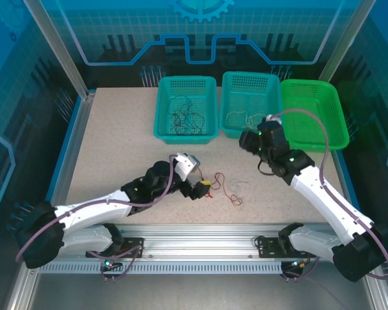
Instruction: Untangle the cables
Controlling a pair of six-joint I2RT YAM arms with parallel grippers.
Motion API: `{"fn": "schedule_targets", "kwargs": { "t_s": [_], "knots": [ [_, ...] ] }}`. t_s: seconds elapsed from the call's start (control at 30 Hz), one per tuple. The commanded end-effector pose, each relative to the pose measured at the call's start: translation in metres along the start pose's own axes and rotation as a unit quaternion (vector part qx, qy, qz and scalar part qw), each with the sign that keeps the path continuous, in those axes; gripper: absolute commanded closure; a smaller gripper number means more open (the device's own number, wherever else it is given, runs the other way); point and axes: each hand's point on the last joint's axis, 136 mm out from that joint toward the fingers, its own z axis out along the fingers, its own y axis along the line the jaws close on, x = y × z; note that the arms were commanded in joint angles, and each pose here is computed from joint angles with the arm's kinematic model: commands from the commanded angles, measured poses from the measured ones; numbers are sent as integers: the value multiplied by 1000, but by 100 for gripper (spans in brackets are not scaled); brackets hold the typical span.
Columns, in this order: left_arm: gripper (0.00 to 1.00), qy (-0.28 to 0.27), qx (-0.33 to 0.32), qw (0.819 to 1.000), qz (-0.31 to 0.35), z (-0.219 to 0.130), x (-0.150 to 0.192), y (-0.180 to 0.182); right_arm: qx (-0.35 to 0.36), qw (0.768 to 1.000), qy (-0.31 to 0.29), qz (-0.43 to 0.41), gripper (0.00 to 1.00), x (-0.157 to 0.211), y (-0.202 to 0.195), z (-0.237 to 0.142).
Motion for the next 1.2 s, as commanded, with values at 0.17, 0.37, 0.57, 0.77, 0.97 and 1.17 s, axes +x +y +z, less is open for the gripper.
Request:
{"fn": "schedule_targets", "kwargs": {
  "t_s": [0.17, 0.37, 0.57, 0.77, 0.97, 1.17],
  "knots": [
    [1, -8, 10, 1000, -6, 25, -9, -2, 79, 973, 217, 0, 30, 128, -18, 31],
    [1, 0, 1, 1000, -10, 22, 1, 2, 129, 962, 239, -2, 33, 153, -32, 65],
    [1, 22, 6, 1000, 1, 21, 10, 0, 137, 953, 270, 2, 49, 184, -40, 87],
    [1, 28, 10, 1000, -3, 26, 12, -2, 133, 959, 250, 17, 85, 180, -42, 84],
    [1, 42, 6, 999, -18, 40, 18, 1, 76, 976, 203, 6, 100, 147, -23, 62],
    [1, 49, -4, 998, -28, 56, 20, 5, 62, 985, 158, 18, 100, 121, -20, 34]
  ]
}}
